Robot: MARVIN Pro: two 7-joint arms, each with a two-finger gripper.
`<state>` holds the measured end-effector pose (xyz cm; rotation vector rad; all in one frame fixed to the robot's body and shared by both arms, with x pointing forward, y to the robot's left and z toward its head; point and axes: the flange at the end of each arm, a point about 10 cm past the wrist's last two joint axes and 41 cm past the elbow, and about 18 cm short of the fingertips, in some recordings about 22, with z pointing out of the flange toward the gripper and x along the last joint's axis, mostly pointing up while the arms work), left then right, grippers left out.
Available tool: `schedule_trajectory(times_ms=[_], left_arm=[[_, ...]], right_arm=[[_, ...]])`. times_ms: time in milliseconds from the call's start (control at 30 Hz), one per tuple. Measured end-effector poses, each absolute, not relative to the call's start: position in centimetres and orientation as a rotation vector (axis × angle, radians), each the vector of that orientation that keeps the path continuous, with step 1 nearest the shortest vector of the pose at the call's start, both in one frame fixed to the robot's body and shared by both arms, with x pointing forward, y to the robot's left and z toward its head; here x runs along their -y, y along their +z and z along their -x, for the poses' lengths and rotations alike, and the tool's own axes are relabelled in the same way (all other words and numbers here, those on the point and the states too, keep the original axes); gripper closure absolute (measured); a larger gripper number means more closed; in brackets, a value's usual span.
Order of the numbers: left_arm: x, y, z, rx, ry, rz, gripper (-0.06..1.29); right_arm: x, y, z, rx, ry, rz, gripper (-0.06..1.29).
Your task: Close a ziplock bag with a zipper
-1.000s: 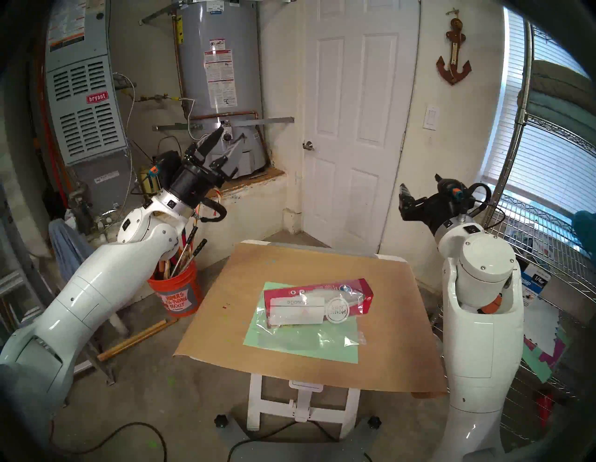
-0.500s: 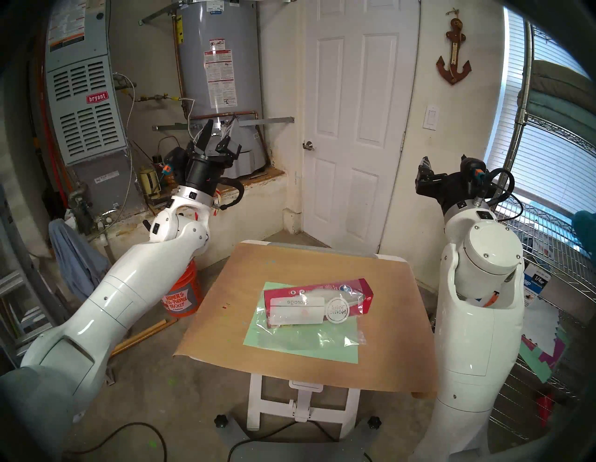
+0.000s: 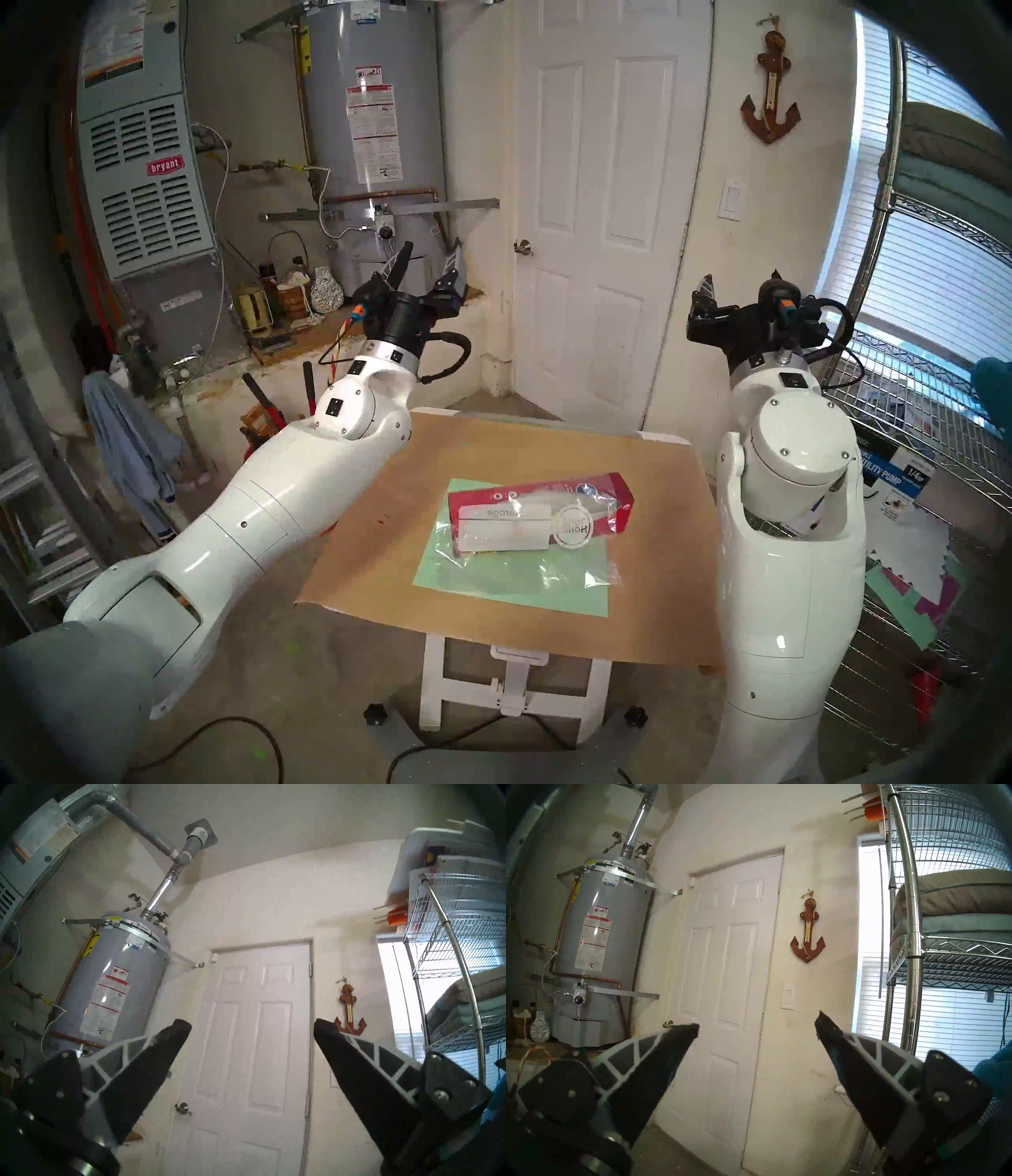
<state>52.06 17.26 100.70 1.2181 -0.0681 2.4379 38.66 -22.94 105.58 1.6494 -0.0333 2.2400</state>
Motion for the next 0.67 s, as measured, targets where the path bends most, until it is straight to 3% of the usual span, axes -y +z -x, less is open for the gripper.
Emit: schedule_trajectory(times_ms=[667], left_arm=[[-16.6, 101.8, -51.9, 0.096, 2.488, -1.249, -0.03]], right_arm=[[22.6, 104.9, -38.8, 0.066, 2.261, -1.496, 0.02]])
